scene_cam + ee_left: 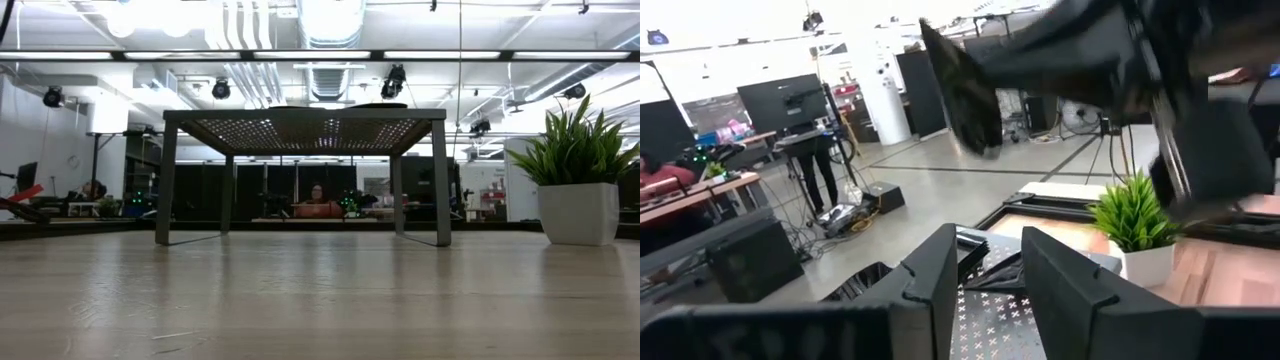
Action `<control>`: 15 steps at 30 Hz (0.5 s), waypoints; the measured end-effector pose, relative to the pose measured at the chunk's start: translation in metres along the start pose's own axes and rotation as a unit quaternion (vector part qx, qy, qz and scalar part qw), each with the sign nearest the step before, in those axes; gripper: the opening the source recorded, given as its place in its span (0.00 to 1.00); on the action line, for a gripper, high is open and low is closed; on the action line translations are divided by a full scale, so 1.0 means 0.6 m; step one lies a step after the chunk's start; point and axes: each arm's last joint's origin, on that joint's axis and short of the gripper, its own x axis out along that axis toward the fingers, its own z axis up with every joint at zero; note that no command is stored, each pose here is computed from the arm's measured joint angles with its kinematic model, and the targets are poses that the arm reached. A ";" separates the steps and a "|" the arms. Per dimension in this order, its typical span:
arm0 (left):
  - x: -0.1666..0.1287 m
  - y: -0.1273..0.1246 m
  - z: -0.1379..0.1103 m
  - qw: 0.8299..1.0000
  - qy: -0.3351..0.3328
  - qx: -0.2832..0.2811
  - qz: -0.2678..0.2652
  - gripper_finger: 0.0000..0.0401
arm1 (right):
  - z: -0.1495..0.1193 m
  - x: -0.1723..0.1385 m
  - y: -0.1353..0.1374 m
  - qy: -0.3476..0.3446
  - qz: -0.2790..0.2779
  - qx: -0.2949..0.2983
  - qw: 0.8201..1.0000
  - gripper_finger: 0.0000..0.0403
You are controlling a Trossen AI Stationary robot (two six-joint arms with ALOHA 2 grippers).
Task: Pick & Place Mini shaped plates
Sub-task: Stack the drop-shaped plate on top of the drop-shaped plate on the shelf
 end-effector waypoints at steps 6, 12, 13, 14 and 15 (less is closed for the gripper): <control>-0.003 0.000 -0.008 1.000 0.002 -0.004 -0.002 0.28 | -0.035 0.009 -0.048 0.004 0.077 0.051 0.996 0.02; -0.007 -0.001 -0.007 1.000 0.002 -0.004 -0.005 0.28 | -0.087 0.035 -0.117 0.063 0.225 0.141 0.962 0.02; -0.007 -0.001 -0.007 1.000 0.002 -0.004 -0.005 0.28 | -0.096 0.040 -0.126 0.078 0.239 0.150 0.956 0.02; -0.007 -0.001 -0.007 1.000 0.002 -0.004 -0.005 0.28 | -0.103 0.047 -0.135 0.090 0.256 0.164 0.948 0.02; -0.007 -0.001 -0.007 1.000 0.002 -0.004 -0.005 0.28 | -0.109 0.053 -0.144 0.102 0.278 0.180 0.938 0.02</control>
